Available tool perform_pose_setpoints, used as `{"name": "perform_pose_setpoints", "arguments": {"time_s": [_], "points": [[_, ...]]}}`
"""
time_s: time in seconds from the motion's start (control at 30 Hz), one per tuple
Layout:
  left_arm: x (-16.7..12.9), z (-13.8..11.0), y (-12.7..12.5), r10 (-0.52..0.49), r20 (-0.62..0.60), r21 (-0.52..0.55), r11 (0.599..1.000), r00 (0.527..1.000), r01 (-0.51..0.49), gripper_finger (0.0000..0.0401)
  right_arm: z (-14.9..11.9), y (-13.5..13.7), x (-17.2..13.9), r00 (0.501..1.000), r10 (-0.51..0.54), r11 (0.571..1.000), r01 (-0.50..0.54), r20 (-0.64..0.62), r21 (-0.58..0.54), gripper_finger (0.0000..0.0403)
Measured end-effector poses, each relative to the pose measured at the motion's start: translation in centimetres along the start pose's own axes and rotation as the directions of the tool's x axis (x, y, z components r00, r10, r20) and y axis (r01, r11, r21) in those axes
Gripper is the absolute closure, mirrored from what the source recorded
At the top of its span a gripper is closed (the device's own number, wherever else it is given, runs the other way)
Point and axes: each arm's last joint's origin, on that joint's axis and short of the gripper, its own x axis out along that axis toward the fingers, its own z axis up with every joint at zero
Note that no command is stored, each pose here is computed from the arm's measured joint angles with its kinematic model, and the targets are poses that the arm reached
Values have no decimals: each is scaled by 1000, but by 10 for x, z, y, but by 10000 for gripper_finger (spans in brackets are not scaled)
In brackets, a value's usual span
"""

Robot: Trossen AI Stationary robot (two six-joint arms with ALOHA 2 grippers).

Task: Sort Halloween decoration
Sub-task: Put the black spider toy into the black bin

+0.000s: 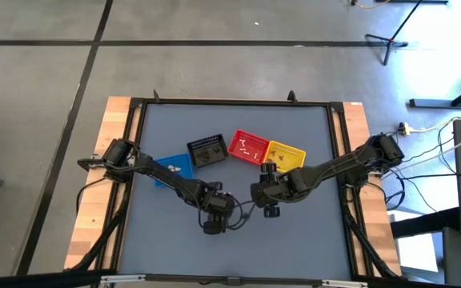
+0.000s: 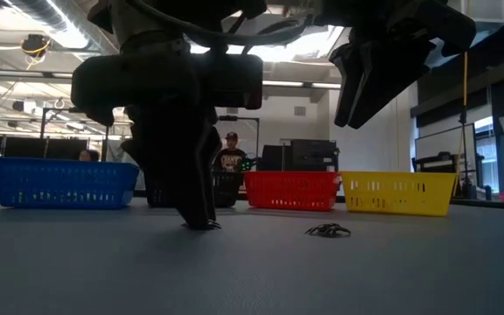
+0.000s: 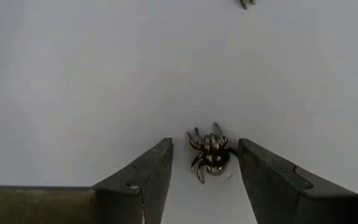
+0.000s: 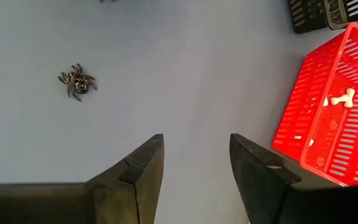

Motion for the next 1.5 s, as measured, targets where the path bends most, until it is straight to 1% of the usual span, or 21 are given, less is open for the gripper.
{"name": "perform_pose_setpoints", "arguments": {"time_s": [0.1, 0.33, 0.43, 0.57, 0.8, 0.97, 1.07, 1.27, 1.5], "points": [[0, -1, 0, 2, -5, 0, 1000, 1000, -2, 235, 0, 0, 0, 1000, 1, 1000, -1, 1, 0, 221], [0, -2, -3, -1, -7, 9, 1000, 1000, 1, 301, 0, 0, 0, 1000, 1, 1000, -1, 3, 1, 221], [0, -3, -3, -2, -8, 10, 1000, 1000, 2, 320, 0, 0, 0, 1000, 0, 1000, 0, 3, 1, 221], [0, -3, -3, -4, -9, 11, 1000, 1000, 4, 330, 0, 0, 0, 1000, 0, 1000, 0, 3, 1, 221], [1, -3, -3, -3, -11, 11, 1000, 1000, 3, 332, 0, 0, 0, 1000, 1, 1000, -1, 4, 1, 221], [2, -1, 3, -11, -20, -7, 1000, 1000, 11, 332, 2, 0, 0, 1000, 2, 1000, -2, 16, 4, 221], [2, 0, 8, -35, -31, -19, 999, 999, 34, 334, 2, 0, 0, 1000, 2, 1000, -3, 15, 4, 221], [2, 1, 13, -94, -53, -40, 995, 994, 92, 364, 2, 0, 0, 1000, 2, 1000, -2, 15, 4, 221], [-1, 7, 20, -106, -57, -61, 993, 993, 103, 392, 2, 0, 0, 1000, 2, 1000, -2, 15, 4, 221]]}}
